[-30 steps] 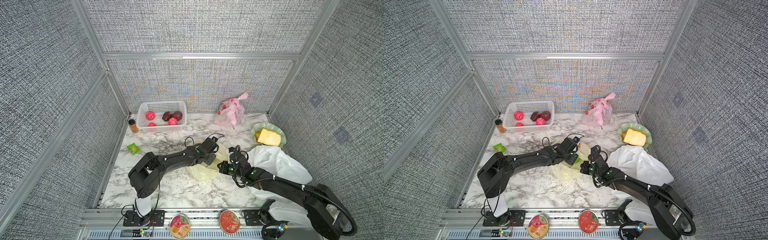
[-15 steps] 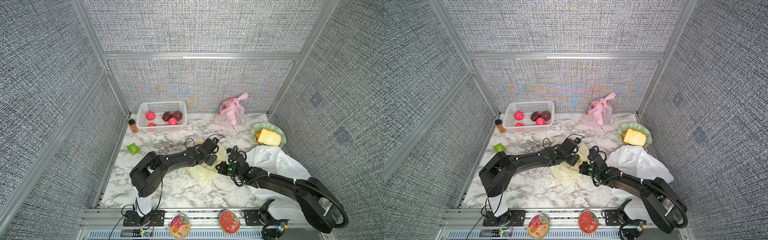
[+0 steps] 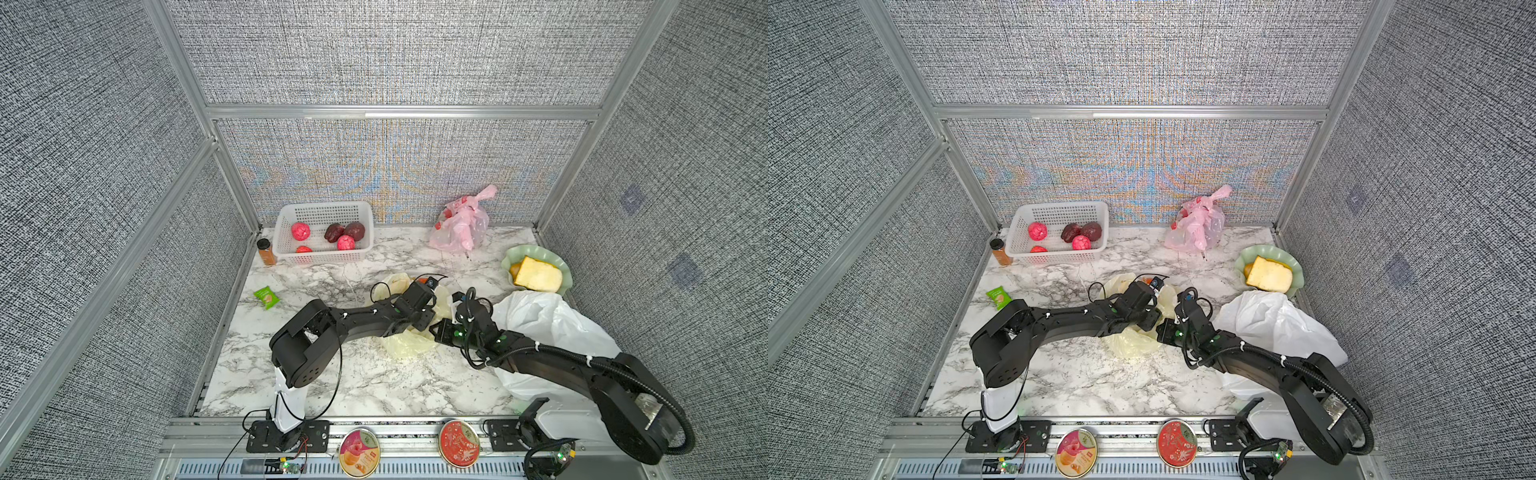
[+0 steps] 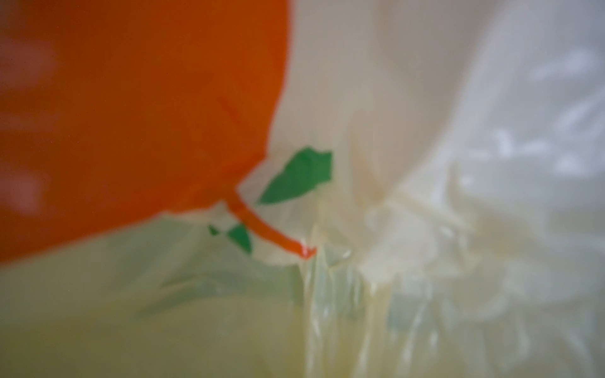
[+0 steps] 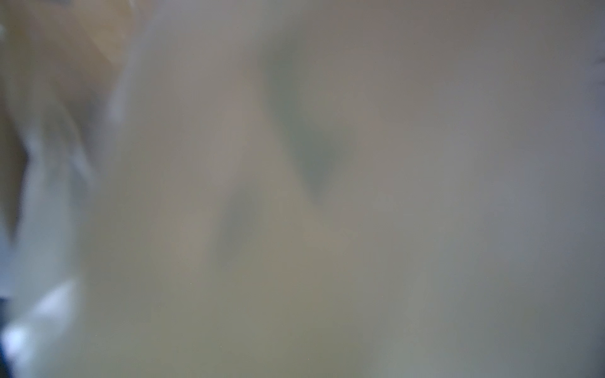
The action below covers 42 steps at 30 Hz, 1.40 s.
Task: Untie the knot of a plastic bag & take out the apple
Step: Pick up the apple from the plastic bag.
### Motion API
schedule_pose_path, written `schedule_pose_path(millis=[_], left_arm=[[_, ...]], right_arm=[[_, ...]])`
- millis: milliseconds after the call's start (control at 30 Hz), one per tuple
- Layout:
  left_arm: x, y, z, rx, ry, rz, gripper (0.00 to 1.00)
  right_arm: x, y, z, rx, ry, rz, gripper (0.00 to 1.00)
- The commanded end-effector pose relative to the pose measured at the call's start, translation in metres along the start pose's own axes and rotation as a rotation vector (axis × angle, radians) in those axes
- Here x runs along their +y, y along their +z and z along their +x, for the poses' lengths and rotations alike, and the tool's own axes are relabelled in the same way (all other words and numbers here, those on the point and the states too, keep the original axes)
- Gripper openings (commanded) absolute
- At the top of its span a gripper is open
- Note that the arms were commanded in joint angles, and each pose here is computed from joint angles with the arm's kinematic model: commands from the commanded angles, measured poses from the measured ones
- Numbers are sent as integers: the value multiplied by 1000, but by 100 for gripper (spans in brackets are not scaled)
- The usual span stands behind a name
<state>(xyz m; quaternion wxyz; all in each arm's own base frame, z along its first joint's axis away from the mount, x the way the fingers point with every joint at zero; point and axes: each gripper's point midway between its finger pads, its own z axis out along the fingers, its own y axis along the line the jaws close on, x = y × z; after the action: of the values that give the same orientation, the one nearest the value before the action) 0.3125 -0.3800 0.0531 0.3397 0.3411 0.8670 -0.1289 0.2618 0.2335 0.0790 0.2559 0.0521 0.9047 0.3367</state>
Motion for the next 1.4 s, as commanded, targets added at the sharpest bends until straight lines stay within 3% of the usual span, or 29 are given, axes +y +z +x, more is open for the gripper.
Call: schedule_pose_path(millis=[0,300,533,1167,1367], left_arm=[[6,-9,24,83,3,-16,54],[16,-62,33,75,10,-25,51],[21,-84,41,53,-22,-30,51],[24,-166,-14,-189,-50,9,51],[36,-209,-44,-370,-37,-34,53]], right_arm=[[-3,0,1,4,15,14,0],[-8,2,-4,-6,7,62,0],[-9,7,-5,13,-10,80,0],[-6,12,-8,22,-16,87,0],[-4,14,-9,24,-16,83,0]])
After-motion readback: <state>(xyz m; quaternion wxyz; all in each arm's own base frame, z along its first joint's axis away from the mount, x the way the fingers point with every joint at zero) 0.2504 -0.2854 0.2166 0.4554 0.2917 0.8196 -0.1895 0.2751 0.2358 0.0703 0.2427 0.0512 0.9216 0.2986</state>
